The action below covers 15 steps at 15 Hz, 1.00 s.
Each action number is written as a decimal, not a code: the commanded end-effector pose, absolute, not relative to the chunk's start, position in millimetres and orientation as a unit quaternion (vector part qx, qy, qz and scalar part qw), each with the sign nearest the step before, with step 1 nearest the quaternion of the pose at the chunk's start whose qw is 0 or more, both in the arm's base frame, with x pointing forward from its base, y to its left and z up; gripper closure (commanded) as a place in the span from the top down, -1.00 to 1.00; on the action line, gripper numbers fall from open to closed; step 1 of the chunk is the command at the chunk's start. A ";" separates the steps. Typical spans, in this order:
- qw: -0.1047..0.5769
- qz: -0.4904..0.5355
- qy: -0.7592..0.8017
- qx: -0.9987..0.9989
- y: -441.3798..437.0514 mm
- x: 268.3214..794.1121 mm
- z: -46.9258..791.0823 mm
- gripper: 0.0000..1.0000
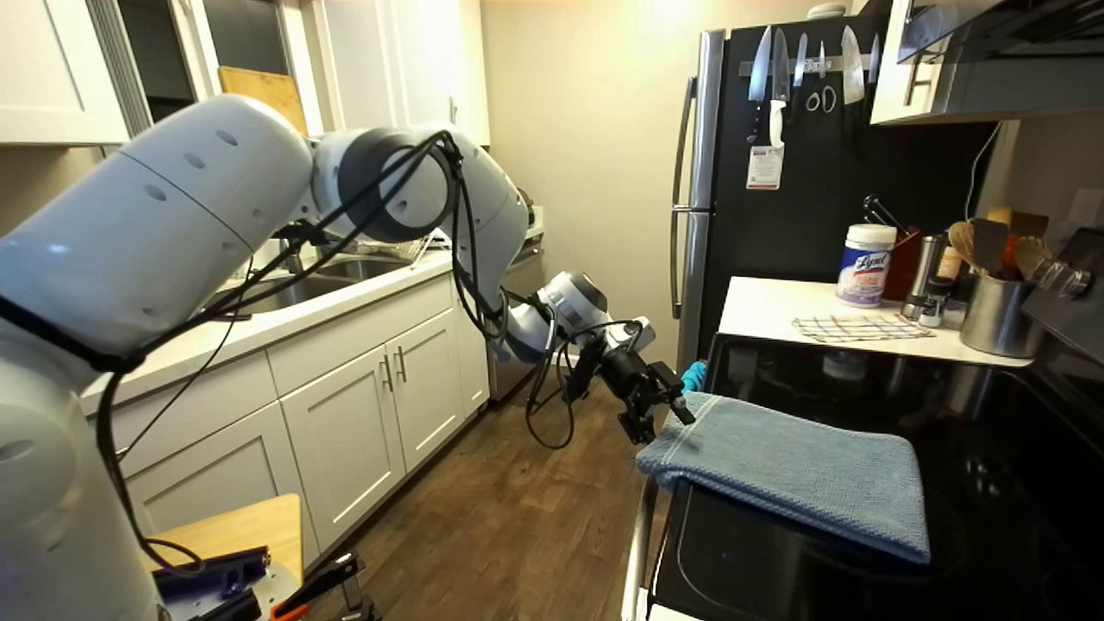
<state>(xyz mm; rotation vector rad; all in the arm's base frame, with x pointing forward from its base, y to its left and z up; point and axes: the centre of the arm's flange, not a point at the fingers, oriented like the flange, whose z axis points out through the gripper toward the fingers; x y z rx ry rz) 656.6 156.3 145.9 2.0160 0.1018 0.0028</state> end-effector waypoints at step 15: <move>0.533 0.041 0.023 0.845 163.4 656.6 201.5 1.00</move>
